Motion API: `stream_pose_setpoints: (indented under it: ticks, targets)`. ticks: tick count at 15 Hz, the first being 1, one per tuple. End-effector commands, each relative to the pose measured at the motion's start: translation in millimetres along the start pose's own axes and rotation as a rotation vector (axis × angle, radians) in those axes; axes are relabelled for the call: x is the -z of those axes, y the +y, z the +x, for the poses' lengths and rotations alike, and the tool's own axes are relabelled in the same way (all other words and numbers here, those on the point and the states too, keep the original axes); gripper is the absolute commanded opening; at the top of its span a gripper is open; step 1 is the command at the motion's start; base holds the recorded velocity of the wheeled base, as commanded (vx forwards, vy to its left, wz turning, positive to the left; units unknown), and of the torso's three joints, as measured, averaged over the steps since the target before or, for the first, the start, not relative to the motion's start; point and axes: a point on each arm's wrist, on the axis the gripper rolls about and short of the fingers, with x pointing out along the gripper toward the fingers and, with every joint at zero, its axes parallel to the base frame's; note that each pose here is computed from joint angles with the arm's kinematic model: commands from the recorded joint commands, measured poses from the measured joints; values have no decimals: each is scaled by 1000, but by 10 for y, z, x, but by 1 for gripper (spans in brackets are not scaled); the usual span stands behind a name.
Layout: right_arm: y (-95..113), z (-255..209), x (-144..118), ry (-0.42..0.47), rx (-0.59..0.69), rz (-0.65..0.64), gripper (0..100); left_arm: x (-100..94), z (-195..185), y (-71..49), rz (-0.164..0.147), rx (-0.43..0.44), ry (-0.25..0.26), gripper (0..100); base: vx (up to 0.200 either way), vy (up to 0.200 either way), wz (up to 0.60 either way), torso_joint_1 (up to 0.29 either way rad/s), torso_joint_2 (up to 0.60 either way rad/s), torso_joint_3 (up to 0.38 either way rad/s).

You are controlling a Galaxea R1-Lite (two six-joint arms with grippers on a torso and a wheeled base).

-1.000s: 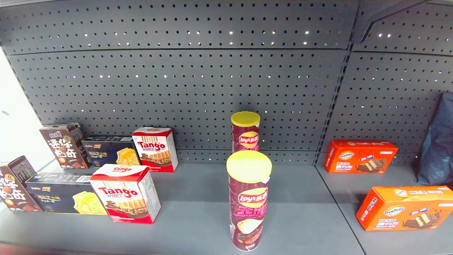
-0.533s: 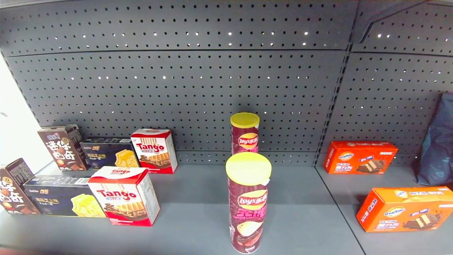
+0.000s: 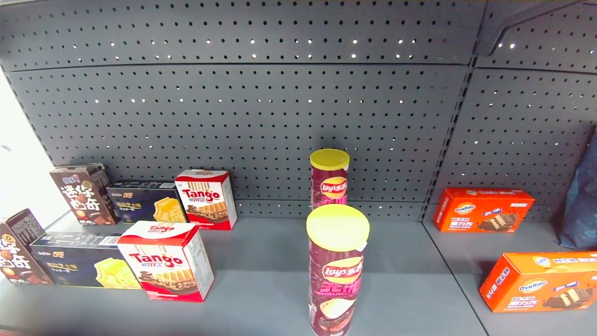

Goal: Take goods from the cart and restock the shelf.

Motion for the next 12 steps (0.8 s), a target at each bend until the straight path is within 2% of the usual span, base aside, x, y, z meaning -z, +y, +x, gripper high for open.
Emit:
stream_pose_setpoints:
  ticks: [1,12]
  targets:
    - [0,1,0,1,-1,0,100,1,0,0,0,0,-1,100,0,0,0,0,0,0]
    - [0,1,0,1,-1,0,100,-1,0,0,-1,0,-2,100,0,0,0,0,0,0]
